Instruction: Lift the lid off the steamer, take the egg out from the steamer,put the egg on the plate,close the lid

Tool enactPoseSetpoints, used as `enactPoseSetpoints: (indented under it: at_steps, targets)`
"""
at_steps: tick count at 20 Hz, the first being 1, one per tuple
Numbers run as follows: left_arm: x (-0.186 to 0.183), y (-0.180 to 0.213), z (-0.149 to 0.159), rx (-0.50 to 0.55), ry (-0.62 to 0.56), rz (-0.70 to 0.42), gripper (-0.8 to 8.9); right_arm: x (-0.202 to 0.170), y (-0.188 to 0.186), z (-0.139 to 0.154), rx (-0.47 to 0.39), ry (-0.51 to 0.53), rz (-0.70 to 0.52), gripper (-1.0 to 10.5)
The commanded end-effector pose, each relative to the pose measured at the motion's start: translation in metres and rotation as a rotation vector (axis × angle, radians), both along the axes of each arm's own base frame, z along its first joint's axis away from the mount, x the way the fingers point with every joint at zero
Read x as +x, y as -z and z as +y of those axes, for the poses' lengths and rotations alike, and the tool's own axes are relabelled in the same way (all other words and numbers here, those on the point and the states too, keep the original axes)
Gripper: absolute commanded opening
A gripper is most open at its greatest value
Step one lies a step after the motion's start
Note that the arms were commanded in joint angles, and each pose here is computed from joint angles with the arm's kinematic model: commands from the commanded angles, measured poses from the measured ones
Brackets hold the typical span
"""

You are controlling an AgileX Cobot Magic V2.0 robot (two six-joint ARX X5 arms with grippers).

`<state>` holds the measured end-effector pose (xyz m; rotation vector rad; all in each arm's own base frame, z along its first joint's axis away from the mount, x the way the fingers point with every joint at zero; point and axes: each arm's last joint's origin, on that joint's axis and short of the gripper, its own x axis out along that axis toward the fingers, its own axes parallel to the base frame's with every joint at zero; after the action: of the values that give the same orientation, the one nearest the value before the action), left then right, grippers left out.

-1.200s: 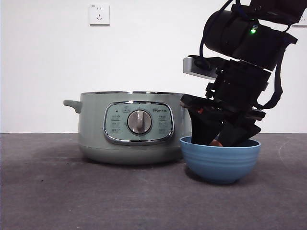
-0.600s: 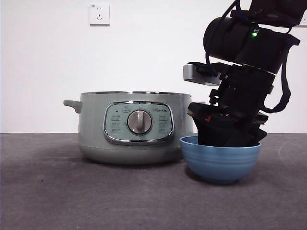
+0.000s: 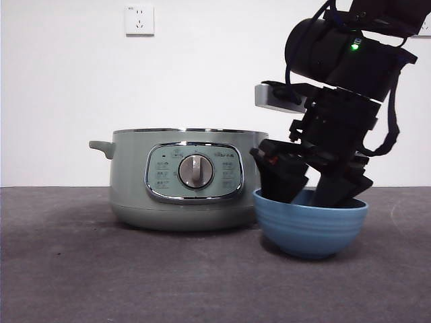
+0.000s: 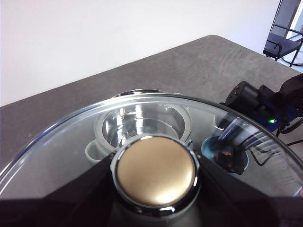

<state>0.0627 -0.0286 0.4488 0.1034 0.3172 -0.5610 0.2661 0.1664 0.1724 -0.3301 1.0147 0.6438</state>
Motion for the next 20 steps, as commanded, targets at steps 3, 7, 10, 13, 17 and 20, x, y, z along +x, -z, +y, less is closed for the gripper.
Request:
enactPoseSetpoints:
  at_steps: [3, 7, 10, 13, 17, 20]
  targets:
    - [-0.003, -0.009, 0.001, -0.028, 0.007, -0.067, -0.08, 0.0, -0.011, 0.001, 0.014, 0.0, -0.018, 4.4]
    - [0.012, -0.01, -0.005, -0.024, 0.014, -0.057, -0.08, -0.008, -0.061, -0.004, 0.078, 0.002, -0.129, 4.4]
    - [0.035, -0.011, -0.015, -0.037, 0.081, -0.049, -0.08, -0.031, -0.11, -0.019, 0.159, 0.015, -0.24, 4.4]
    - [0.069, -0.006, -0.027, -0.014, 0.089, -0.024, -0.08, -0.066, -0.151, -0.04, 0.254, 0.046, -0.341, 4.4]
    - [0.124, 0.006, -0.051, -0.008, 0.111, -0.002, -0.08, -0.119, -0.193, -0.073, 0.389, 0.077, -0.481, 4.4]
    - [0.166, 0.024, -0.074, 0.003, 0.138, 0.027, -0.08, -0.151, -0.209, -0.093, 0.461, 0.112, -0.565, 4.4]
